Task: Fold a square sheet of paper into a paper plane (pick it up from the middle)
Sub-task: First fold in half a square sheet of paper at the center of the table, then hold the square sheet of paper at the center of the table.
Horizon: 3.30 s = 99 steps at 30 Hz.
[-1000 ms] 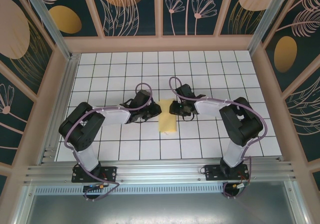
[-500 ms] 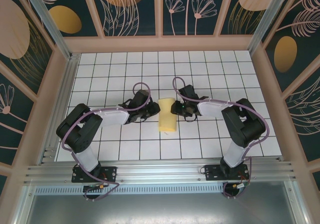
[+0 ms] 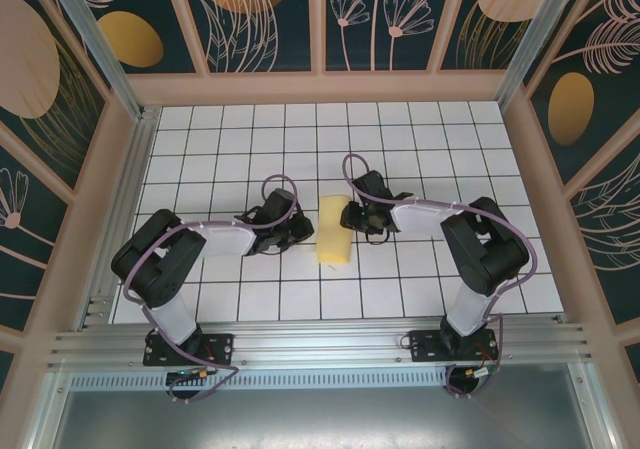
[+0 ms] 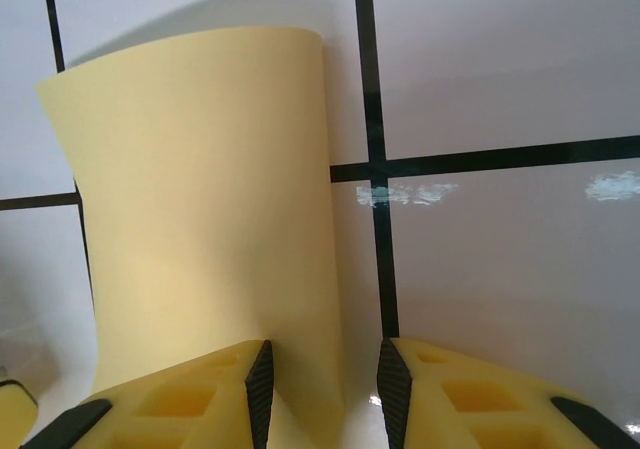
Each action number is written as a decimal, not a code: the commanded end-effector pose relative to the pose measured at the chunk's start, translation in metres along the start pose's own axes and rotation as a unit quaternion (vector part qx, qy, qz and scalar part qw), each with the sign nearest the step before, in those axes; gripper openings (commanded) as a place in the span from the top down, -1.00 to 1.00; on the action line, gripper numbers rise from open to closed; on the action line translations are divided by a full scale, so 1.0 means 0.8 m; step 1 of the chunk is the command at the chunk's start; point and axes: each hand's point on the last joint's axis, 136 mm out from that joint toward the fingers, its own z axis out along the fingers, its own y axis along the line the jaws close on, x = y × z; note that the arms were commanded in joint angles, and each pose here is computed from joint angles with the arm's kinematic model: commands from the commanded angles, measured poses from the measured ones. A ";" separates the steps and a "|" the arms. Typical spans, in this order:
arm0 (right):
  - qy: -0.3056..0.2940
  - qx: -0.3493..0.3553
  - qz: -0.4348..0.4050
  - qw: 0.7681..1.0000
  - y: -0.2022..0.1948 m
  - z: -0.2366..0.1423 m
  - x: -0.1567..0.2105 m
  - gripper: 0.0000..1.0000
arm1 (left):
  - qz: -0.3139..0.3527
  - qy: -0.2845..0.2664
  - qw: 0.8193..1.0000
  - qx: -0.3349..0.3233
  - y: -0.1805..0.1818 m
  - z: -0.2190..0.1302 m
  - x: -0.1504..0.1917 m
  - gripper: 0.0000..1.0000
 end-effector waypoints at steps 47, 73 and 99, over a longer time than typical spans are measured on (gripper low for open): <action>0.001 0.110 -0.057 0.992 -0.029 0.022 0.016 0.18 | 0.027 -0.012 0.998 0.063 -0.064 -0.002 -0.023 0.68; 0.009 0.063 -0.016 0.998 -0.006 0.016 0.010 0.00 | 0.036 0.008 0.999 -0.019 -0.016 0.040 -0.015 0.80; 0.120 -0.206 -0.014 0.971 0.033 -0.023 0.051 0.18 | 0.047 0.011 0.998 -0.036 -0.006 0.045 -0.014 0.85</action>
